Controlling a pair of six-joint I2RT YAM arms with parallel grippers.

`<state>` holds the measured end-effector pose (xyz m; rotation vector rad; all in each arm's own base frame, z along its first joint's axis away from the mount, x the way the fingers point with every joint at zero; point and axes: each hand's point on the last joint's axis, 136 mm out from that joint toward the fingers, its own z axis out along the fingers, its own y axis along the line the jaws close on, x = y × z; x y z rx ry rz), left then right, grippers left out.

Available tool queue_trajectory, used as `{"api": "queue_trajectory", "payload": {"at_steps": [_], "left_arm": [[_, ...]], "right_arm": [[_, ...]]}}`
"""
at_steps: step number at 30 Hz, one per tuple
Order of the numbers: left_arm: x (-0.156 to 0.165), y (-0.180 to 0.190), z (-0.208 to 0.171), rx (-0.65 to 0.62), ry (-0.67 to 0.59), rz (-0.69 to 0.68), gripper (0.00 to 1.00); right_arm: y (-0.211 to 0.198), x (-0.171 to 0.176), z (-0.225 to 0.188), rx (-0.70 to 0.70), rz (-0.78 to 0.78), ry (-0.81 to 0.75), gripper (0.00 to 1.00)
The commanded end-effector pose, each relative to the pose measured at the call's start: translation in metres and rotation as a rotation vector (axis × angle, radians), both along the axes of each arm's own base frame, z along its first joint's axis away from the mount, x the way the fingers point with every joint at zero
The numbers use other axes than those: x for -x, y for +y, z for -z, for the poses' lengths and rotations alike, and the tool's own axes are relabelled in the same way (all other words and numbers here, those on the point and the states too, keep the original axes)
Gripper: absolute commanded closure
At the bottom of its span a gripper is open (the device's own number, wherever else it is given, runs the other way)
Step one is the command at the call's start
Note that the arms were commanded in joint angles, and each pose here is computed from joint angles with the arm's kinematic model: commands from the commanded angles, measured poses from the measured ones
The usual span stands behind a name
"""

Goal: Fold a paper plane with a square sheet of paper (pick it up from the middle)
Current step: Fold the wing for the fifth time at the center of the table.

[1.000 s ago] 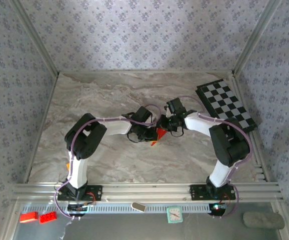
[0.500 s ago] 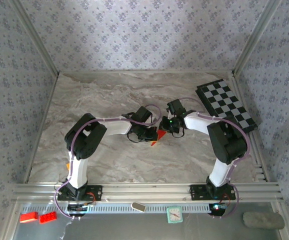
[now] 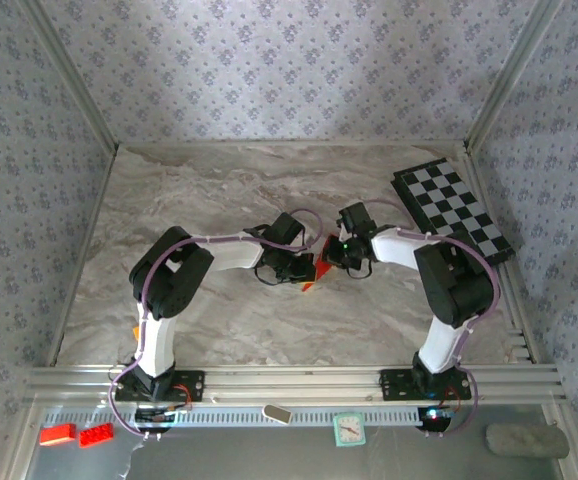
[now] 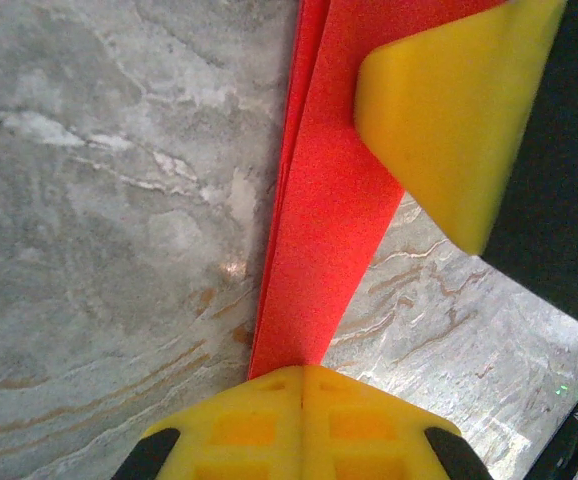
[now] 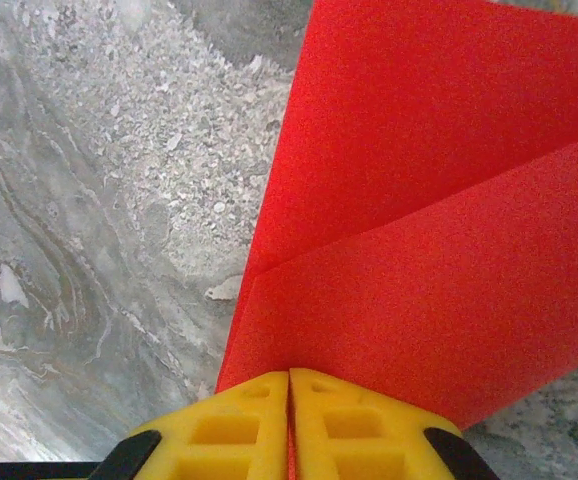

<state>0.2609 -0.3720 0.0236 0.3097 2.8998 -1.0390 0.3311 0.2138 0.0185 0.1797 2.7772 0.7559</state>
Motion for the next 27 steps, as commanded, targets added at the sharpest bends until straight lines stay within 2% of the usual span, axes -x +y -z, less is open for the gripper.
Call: {"api": "queue_trajectory", "payload": {"at_steps": [1, 4, 11, 22, 27], "left_arm": [[-0.004, -0.008, -0.026, 0.047, -0.047, 0.009, 0.94], [-0.011, -0.011, -0.032, 0.074, -0.063, -0.011, 0.9], [-0.019, -0.012, -0.021, 0.063, -0.043, -0.035, 0.9], [-0.022, -0.005, -0.01, 0.017, -0.046, -0.053, 0.92], [-0.017, 0.001, 0.005, -0.025, -0.011, -0.057, 0.94]], "right_arm": [[-0.015, 0.028, 0.033, 0.048, -0.002, 0.093, 0.89], [-0.006, 0.029, 0.031, -0.008, -0.027, 0.078, 0.89], [0.005, 0.023, 0.016, -0.086, -0.052, 0.032, 0.89], [0.006, 0.022, 0.016, -0.107, -0.054, 0.033, 0.9], [0.006, 0.02, 0.014, -0.115, -0.054, 0.028, 0.9]]}}
